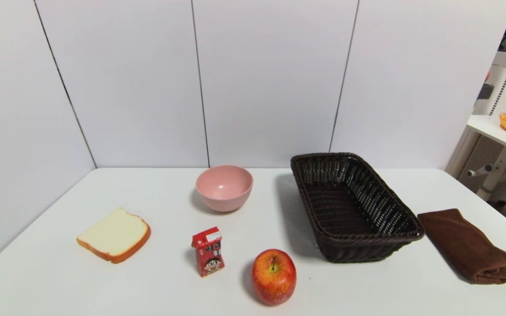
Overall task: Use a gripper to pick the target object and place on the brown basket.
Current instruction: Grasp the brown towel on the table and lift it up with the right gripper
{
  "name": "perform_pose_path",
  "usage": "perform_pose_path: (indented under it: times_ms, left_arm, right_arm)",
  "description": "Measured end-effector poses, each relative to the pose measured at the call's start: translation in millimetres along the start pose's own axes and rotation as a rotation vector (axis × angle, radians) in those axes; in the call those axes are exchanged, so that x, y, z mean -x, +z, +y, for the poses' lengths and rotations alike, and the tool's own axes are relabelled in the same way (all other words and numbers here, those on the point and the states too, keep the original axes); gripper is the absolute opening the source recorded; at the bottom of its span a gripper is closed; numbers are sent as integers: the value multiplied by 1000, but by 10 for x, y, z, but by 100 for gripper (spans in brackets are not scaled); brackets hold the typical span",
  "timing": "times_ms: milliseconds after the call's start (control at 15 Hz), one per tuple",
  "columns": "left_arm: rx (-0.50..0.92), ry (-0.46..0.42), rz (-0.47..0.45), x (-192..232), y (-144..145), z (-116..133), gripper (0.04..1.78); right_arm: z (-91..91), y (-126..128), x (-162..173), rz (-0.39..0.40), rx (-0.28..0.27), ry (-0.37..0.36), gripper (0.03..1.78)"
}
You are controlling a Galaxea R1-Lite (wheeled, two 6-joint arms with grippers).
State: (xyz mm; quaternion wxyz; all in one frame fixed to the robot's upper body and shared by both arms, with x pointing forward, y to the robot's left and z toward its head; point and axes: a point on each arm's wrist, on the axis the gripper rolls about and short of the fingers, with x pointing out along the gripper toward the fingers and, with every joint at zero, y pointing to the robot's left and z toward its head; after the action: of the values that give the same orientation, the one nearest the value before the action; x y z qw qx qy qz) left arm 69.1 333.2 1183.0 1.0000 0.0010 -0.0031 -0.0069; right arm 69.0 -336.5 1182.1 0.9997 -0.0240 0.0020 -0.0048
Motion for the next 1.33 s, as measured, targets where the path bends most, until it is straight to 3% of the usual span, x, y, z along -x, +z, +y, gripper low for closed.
perform_pose_path:
  times_ms: [200,333,667,1000,1133,1333]
  left_arm:
    - [0,0,0,0,0,0,169]
    - [0,0,0,0,0,0,169]
    - [0,0,0,0,0,0,169]
    - [0,0,0,0,0,0,169]
    - [0,0,0,0,0,0,169]
    - [0,0,0,0,0,0,169]
  right_arm:
    - [-3,62,-14,12,0,-2,169]
    - [-14,266,-22,8,-3,-6,169]
    - [-76,1261,-247,1,-70,-88,169]
    - [-211,2088,-991,63,-131,-214,169]
    - [-320,2246,-1374,108,-138,-262,169]
    - [-487,2194,-1955,243,-143,-303,169]
